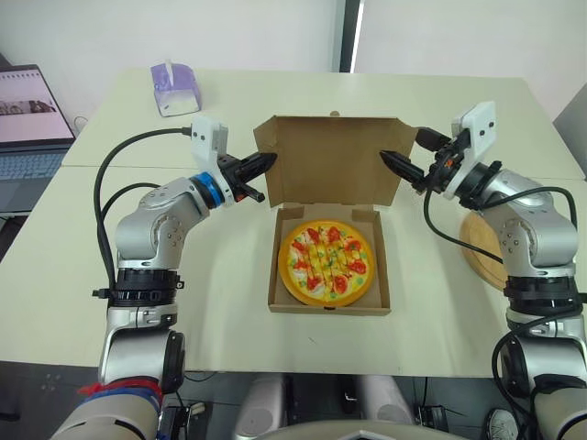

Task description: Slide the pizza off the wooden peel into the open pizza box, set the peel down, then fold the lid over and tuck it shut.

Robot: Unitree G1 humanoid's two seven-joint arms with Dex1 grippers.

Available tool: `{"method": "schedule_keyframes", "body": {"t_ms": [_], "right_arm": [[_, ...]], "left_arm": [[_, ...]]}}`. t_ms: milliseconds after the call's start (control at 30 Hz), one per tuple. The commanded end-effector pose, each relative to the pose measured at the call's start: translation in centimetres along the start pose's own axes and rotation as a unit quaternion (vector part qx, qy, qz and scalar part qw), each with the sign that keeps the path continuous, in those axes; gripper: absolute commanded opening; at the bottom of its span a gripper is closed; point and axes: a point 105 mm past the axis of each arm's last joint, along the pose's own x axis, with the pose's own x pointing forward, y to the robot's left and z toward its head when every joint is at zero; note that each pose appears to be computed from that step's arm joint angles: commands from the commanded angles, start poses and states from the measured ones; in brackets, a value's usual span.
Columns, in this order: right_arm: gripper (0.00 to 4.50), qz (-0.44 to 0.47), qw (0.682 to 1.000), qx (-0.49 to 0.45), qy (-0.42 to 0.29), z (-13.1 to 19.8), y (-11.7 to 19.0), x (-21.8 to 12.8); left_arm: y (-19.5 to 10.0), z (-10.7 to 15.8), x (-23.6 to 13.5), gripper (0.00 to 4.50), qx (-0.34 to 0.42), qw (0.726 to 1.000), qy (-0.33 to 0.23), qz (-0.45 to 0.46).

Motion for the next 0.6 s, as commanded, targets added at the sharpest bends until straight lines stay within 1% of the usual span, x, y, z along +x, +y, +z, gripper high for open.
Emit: {"method": "schedule_keyframes", "body": {"t_ms": [33,233,267,367,400,433,567,600], "right_arm": [[2.44,0.006,0.999,-0.022,-0.038,2.4,0.3,-0.3],[0.14,0.002,0.999,-0.021,-0.039,2.2,0.2,0.0],[0.01,0.003,0.999,-0.021,-0.040,2.2,0.2,0.0],[0.01,0.003,0.999,-0.020,-0.041,2.1,0.3,0.1],[0.00,0.003,0.999,-0.019,-0.041,2.1,0.4,0.1],[0.00,0.004,0.999,-0.019,-0.041,2.1,0.4,0.2],[0.00,0.004,0.999,-0.018,-0.043,2.1,0.6,0.2],[0.00,0.004,0.999,-0.018,-0.043,2.1,0.6,0.2]], "left_arm": [[-0.2,0.9,0.0,0.00,0.015,1.000,-0.014,-0.006],[-0.2,0.9,0.0,0.00,0.016,1.000,-0.013,-0.008],[-0.2,0.9,0.0,0.00,0.017,1.000,-0.014,-0.009],[-0.3,1.1,-0.2,0.00,0.018,1.000,-0.022,-0.011],[-0.4,1.2,-0.3,0.39,0.014,0.999,-0.027,-0.013],[-0.4,1.4,-0.4,0.55,0.013,0.999,-0.032,-0.014],[-0.6,2.3,-1.0,1.88,0.024,0.998,-0.055,-0.009],[-0.6,2.6,-1.1,2.12,0.028,0.998,-0.064,-0.004]]}}
